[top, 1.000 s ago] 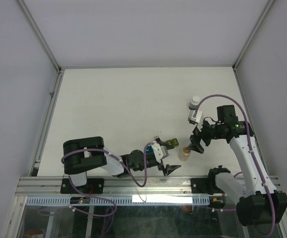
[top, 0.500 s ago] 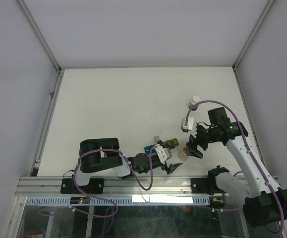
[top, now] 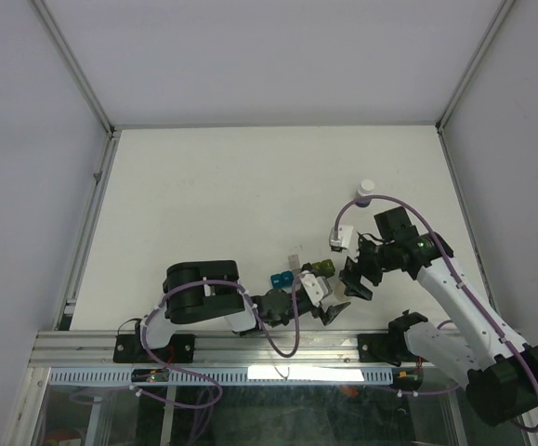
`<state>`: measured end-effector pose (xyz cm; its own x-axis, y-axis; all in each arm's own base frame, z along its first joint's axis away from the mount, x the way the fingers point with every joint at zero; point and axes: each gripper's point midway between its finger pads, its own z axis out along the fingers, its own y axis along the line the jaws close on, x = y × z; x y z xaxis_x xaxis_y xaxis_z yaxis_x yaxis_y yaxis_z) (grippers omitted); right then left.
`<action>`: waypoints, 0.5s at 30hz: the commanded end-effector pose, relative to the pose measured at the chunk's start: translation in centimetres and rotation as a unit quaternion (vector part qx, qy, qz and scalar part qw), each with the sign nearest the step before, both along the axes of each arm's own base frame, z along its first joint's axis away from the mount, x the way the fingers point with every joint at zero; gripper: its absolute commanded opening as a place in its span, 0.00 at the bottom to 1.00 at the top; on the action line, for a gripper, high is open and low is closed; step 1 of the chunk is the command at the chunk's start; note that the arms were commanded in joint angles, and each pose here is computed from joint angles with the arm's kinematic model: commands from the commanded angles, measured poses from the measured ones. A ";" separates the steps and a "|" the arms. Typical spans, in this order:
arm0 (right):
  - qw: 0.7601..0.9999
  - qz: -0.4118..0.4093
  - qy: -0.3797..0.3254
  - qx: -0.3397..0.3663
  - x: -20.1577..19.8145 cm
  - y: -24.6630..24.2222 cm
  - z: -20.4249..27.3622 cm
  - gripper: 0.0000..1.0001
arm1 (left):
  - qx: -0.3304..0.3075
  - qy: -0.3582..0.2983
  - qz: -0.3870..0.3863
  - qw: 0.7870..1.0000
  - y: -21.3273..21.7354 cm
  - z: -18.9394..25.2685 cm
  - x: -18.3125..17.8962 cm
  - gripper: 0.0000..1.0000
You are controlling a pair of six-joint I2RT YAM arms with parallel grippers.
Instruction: Sort the pills into containers
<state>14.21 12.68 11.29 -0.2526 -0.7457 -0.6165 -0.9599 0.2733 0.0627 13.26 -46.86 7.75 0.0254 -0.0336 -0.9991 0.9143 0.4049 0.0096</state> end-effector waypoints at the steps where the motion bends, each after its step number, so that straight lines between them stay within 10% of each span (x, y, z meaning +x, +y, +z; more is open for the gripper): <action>1: 0.999 -0.034 -0.025 -0.002 1.5 0.0 0.5 0.86 | -0.057 -0.011 0.014 0.998 -1.2 2.5 0.3 0.85; 15: 0.997 -0.060 -0.043 -0.007 1.6 -0.6 1.6 0.86 | -0.066 -0.022 0.031 0.997 -3.1 1.7 1.4 0.73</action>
